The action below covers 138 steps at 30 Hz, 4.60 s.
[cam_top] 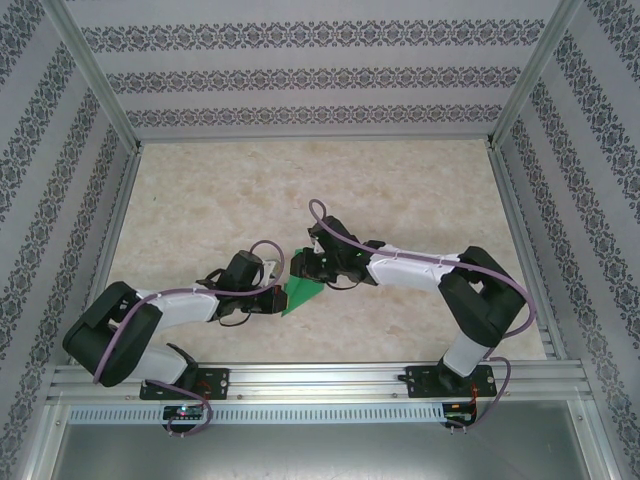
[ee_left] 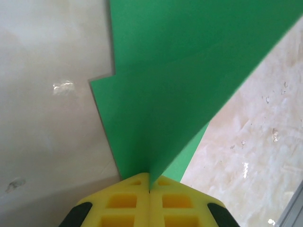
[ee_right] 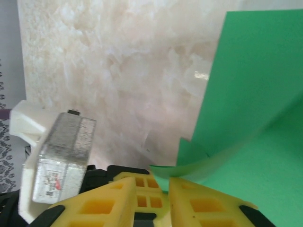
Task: Fold a paper plane with a square sheet of paper (pick it up from the middle)
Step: Fourth fold the wing at the center of the table.
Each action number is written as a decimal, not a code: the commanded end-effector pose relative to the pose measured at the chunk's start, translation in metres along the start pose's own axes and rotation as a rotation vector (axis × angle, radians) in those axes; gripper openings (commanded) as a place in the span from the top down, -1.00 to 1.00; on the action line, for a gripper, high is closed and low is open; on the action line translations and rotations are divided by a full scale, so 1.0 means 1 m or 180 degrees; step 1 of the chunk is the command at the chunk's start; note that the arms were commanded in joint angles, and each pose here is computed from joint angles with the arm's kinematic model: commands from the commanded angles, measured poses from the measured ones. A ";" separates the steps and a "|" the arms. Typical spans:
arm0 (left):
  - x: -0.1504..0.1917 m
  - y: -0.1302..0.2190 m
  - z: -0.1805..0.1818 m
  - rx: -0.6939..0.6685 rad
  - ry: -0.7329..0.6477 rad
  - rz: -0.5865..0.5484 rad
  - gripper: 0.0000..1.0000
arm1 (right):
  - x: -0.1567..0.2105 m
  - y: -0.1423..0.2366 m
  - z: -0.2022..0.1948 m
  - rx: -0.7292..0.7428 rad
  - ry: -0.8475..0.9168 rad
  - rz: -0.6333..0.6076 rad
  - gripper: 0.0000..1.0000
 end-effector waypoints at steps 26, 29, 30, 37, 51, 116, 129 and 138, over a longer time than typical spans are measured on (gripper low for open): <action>-0.006 -0.006 0.003 0.0180 0.0136 0.0282 0.64 | 0.001 -0.033 -0.039 0.0475 -0.0260 0.0100 0.67; -0.006 -0.004 0.003 0.0148 0.0112 0.0274 0.64 | 0.003 -0.033 -0.044 0.0533 -0.0290 0.0111 0.67; -0.005 -0.003 0.004 0.0125 0.0101 0.0273 0.64 | 0.004 -0.033 -0.045 0.0546 -0.0295 0.0114 0.68; -0.006 -0.002 0.005 0.0112 0.0079 0.0235 0.89 | 0.004 -0.033 -0.048 0.0564 -0.0316 0.0104 0.67; -0.006 -0.004 0.011 -0.0026 0.0462 0.0267 1.00 | -0.014 -0.003 -0.037 0.0303 -0.0293 -0.0217 0.54; 0.004 0.005 -0.006 0.0208 0.0392 0.0505 0.72 | 0.015 -0.058 -0.074 0.0518 -0.0373 0.0560 0.60; 0.002 0.013 -0.016 0.0328 0.0304 0.0465 0.75 | 0.020 -0.059 -0.074 0.0547 -0.0355 0.0593 0.61; 0.015 0.004 -0.004 0.0251 0.0294 0.0676 0.97 | 0.022 -0.060 -0.075 0.0574 -0.0352 0.0600 0.60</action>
Point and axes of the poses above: each hand's point on the last joint's axis, 136 mm out from that joint toward the fingers, its own y axis back along the fingers, its own z axis along the line the jaws close on, x = y × z, the point moved 3 cm from there along y, back along the fingers, and after that the axes turned 15 degrees about y, right-handed, at the moved point
